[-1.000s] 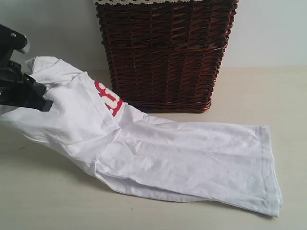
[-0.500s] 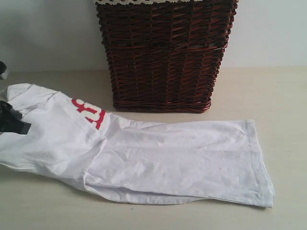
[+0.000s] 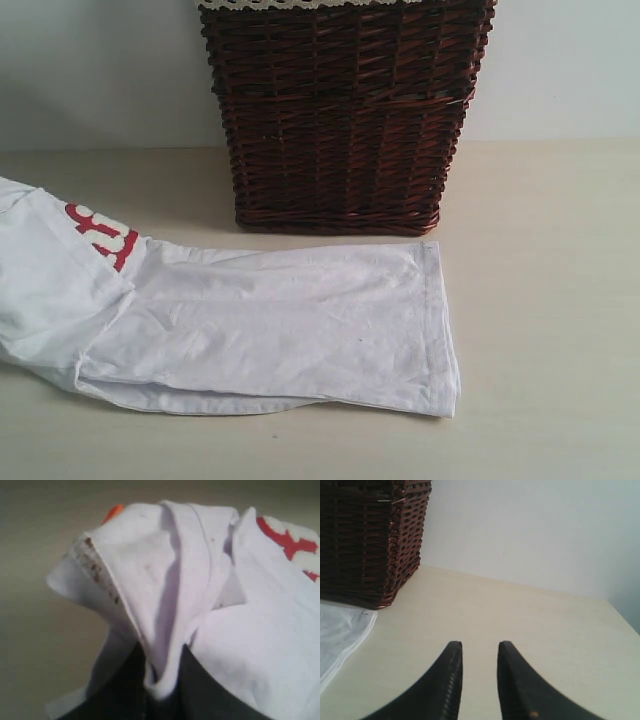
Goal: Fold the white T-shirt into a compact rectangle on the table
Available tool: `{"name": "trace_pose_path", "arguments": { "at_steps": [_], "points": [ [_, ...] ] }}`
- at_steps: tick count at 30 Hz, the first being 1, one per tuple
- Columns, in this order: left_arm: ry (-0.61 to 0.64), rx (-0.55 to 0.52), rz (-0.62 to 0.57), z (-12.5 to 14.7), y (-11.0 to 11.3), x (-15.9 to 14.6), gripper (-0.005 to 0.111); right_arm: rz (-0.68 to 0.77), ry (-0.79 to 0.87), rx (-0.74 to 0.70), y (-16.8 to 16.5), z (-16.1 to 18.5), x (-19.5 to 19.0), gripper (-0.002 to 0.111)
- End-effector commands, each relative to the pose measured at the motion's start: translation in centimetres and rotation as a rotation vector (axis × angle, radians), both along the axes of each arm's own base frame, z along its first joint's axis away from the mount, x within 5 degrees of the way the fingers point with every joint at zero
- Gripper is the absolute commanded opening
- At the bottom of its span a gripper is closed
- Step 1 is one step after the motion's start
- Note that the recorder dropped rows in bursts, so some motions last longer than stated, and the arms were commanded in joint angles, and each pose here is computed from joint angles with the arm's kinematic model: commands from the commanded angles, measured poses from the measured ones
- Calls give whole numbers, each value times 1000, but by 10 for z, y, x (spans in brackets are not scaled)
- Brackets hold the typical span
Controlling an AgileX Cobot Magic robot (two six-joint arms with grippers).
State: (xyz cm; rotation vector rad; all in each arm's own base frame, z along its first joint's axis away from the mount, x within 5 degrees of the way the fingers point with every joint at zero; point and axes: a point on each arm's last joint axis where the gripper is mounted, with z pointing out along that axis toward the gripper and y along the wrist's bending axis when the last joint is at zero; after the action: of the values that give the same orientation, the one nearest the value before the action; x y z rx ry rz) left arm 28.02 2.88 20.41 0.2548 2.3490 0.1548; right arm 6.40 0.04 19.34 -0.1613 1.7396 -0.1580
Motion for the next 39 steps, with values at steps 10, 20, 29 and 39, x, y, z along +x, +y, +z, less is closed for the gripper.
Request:
{"name": "trace_pose_path", "arguments": {
  "at_steps": [10,20,29,39],
  "points": [
    [-111,-3,-208,29,-63,18,0,-8,-6,-3,-1,0,0,25],
    [-52,-7,-421,11,-128,18,0,-8,-6,-3,-1,0,0,25],
    [-94,-8,-598,8,-194,14,0,-8,-6,-3,-1,0,0,25],
    [-81,-21,-776,-5,-269,8,0,-8,-6,-3,-1,0,0,25]
  ]
}}
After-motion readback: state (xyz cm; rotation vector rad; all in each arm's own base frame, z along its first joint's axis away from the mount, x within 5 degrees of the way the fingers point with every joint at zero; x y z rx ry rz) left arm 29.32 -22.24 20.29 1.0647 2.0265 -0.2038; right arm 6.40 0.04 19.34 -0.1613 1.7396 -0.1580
